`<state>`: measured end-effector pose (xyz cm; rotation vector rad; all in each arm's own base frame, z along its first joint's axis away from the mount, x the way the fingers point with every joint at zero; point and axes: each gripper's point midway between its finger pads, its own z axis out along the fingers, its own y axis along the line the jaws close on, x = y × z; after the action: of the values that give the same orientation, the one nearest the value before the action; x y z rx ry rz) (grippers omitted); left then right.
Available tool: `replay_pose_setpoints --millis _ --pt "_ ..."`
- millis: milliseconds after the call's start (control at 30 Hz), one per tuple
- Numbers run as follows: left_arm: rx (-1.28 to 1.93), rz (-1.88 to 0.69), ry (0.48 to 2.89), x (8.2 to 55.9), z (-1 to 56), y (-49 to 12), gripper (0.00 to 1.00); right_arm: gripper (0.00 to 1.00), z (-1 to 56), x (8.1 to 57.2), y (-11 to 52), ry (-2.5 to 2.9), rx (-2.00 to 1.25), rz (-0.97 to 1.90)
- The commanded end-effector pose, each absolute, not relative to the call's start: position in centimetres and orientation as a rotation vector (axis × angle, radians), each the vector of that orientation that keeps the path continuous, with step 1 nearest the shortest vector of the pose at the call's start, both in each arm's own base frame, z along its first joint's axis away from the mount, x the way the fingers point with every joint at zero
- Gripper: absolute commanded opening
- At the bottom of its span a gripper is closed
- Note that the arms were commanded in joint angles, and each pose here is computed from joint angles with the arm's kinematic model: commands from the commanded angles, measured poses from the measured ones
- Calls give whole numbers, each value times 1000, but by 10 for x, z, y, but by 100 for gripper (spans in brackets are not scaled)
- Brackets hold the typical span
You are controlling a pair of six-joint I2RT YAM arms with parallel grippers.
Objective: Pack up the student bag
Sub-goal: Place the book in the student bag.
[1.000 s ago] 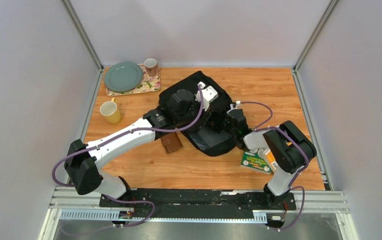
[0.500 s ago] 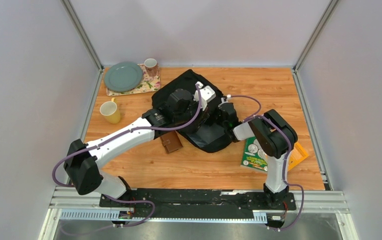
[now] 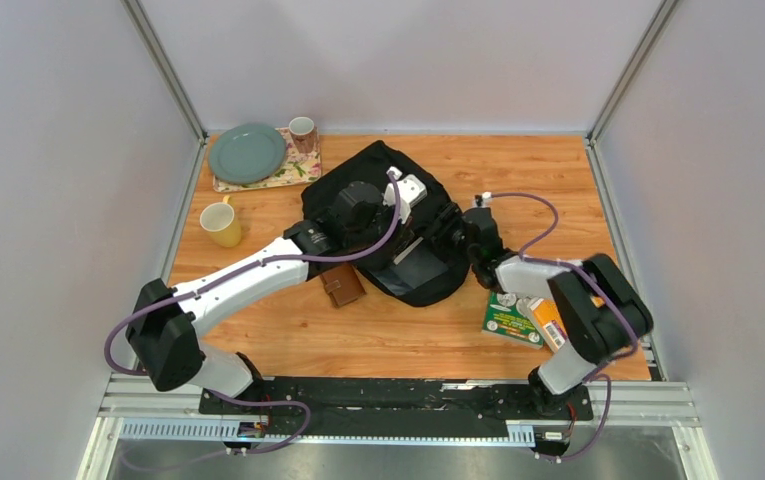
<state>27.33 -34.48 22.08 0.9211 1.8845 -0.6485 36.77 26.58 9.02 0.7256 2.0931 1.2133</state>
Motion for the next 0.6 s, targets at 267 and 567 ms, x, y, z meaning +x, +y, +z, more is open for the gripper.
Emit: replay_pose_setpoints --millis 267,567 --pt "852 -749 1872 273 228 -343 0 66 121 314 138 2086 742 491" --pt "1078 -1050 1955 232 200 -386 24 71 137 286 102 2055 732 423"
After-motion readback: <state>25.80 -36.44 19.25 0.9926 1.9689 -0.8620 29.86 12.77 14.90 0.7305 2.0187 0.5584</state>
